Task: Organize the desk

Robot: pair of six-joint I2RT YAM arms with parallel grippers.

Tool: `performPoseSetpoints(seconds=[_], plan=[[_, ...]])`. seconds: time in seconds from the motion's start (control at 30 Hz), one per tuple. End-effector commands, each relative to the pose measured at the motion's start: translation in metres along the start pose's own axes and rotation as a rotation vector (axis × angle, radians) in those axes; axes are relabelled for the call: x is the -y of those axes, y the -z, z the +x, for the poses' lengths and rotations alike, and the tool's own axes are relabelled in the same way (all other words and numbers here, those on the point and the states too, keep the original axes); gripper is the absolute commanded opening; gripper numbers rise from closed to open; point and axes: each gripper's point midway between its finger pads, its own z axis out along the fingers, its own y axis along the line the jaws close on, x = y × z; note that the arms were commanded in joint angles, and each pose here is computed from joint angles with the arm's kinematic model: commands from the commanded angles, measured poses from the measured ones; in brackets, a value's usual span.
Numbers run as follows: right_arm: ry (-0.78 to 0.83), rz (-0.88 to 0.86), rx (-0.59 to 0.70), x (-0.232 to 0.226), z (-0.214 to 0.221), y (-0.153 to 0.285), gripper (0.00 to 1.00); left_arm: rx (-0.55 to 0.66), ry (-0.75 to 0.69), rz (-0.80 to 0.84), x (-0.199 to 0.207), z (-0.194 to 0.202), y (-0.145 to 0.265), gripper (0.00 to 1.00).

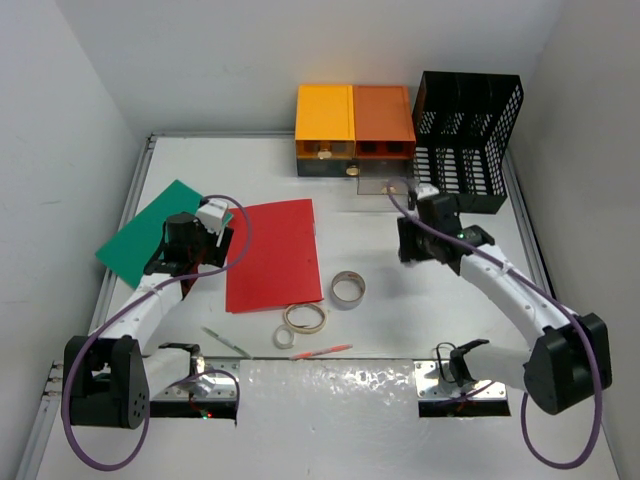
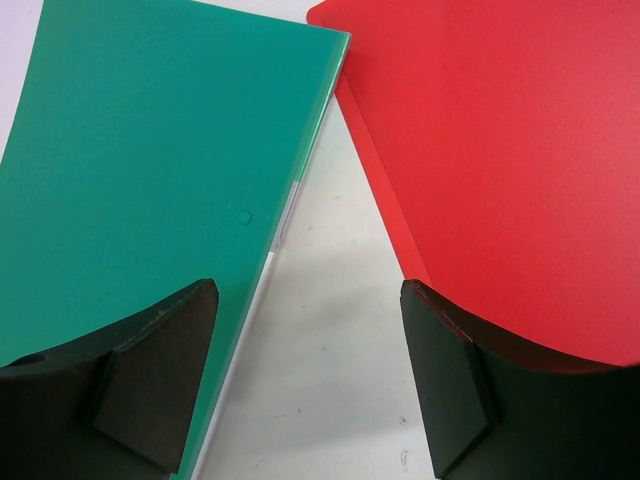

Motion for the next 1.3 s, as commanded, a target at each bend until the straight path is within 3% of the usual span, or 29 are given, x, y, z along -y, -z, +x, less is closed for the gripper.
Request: performPoseSetpoints(seconds=[0.0, 0.07, 0.13, 0.17, 0.27, 0.3, 0.33, 0.37, 0.5, 0.57, 0.83, 0.9, 0.93, 0.97, 1.1, 1.27], plan=[[0.014, -0.131, 0.318, -0.028, -0.11, 0.042, 0.08, 0.055, -0.004, -0.025, -0.01, -0.018, 0.003, 0.72], [0.007, -0.14, 0.451, -0.033, -0.162, 0.061, 0.08, 0.054, -0.003, -0.027, -0.01, -0.018, 0.004, 0.72], [0.033, -0.107, 0.453, -0.034, -0.187, 0.047, 0.08, 0.054, -0.002, -0.027, -0.01, -0.018, 0.004, 0.72], [0.039, -0.097, 0.511, -0.035, -0.22, 0.061, 0.08, 0.053, -0.001, -0.03, -0.011, -0.018, 0.004, 0.72], [0.091, -0.036, 0.432, -0.035, -0.244, 0.023, 0.08, 0.045, 0.0, -0.058, -0.015, -0.015, 0.005, 0.72], [0.083, -0.015, 0.484, -0.034, -0.276, 0.036, 0.08, 0.044, 0.0, -0.065, -0.016, -0.015, 0.005, 0.72], [0.108, 0.011, 0.387, -0.034, -0.268, 0.001, 0.08, 0.043, 0.002, -0.064, -0.016, -0.015, 0.004, 0.72], [0.099, 0.028, 0.431, -0.034, -0.294, 0.01, 0.08, 0.045, 0.0, -0.063, -0.016, -0.016, 0.004, 0.72], [0.108, 0.114, 0.299, -0.024, -0.294, -0.062, 0.11, 0.039, -0.002, -0.056, -0.014, -0.013, 0.003, 0.72], [0.092, 0.109, 0.292, -0.024, -0.302, -0.071, 0.11, 0.033, -0.002, -0.054, -0.014, -0.011, 0.002, 0.72], [0.057, 0.102, 0.199, -0.019, -0.267, -0.114, 0.14, 0.023, -0.002, -0.051, -0.013, -0.009, 0.0, 0.72], [0.059, 0.108, 0.172, -0.016, -0.259, -0.122, 0.23, 0.02, -0.003, -0.05, -0.013, -0.008, -0.001, 0.72], [0.062, 0.11, 0.16, -0.015, -0.256, -0.125, 0.31, 0.019, -0.005, -0.051, -0.013, -0.008, -0.001, 0.72], [0.063, 0.11, 0.158, -0.014, -0.257, -0.126, 0.49, 0.019, -0.003, -0.054, -0.013, -0.008, -0.001, 0.72], [0.067, 0.103, 0.148, -0.014, -0.255, -0.125, 0.79, 0.016, -0.003, -0.053, -0.013, -0.007, -0.001, 0.72], [0.081, 0.093, 0.192, -0.015, -0.271, -0.102, 0.89, 0.01, -0.005, -0.05, -0.013, -0.006, -0.002, 0.72]])
